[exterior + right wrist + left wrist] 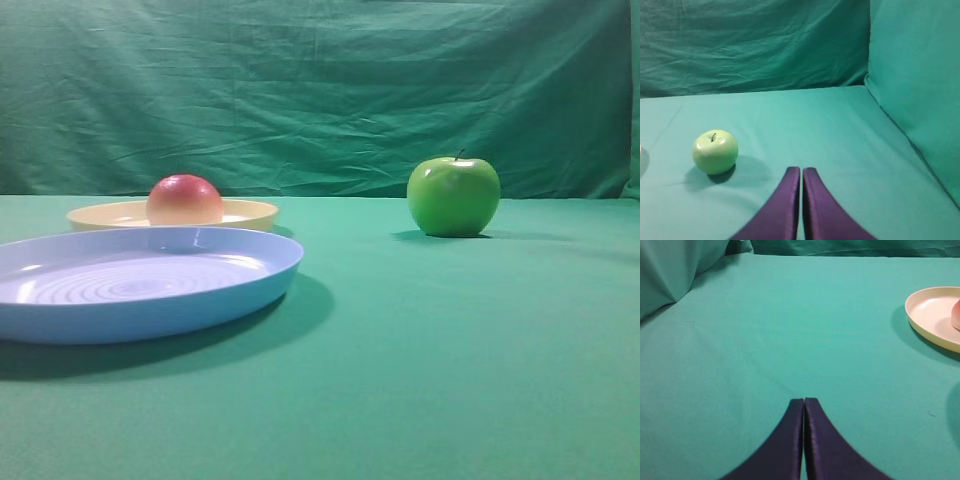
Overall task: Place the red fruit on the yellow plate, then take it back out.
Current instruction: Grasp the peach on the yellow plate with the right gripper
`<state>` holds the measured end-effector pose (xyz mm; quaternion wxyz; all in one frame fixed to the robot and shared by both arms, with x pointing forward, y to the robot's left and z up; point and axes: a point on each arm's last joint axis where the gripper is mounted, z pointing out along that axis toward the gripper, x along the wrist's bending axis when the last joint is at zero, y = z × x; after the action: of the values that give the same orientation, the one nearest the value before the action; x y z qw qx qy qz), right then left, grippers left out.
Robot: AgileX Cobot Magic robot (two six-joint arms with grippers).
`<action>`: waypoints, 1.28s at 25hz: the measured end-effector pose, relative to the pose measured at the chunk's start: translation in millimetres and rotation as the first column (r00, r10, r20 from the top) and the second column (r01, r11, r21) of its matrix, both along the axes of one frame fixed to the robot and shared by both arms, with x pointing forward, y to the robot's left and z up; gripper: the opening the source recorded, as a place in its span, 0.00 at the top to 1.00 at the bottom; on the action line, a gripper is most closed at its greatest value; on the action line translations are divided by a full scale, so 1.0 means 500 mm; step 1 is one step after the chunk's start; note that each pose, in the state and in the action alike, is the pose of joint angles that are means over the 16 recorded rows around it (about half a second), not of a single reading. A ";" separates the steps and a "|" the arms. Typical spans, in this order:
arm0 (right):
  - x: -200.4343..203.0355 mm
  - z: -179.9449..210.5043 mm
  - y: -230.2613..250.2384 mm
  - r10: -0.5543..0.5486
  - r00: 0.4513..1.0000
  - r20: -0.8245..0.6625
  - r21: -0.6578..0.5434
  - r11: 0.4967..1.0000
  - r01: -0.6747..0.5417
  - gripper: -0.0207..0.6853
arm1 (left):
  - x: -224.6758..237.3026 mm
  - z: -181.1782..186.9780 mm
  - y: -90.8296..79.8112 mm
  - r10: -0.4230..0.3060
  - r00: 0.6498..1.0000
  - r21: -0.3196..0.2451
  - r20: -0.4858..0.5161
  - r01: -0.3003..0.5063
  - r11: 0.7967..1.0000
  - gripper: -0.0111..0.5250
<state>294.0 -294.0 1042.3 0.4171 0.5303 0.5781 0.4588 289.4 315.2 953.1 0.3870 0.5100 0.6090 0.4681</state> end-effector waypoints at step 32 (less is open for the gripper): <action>-0.008 -0.193 -0.003 -0.025 0.995 -0.094 -0.002 1.000 0.025 0.97 | 0.000 0.000 0.000 0.000 1.000 0.000 0.000 0.000 1.000 0.98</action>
<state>290.1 -295.3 946.0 0.3955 0.5584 0.5906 0.4277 289.4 315.2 953.1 0.3870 0.5100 0.6090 0.4681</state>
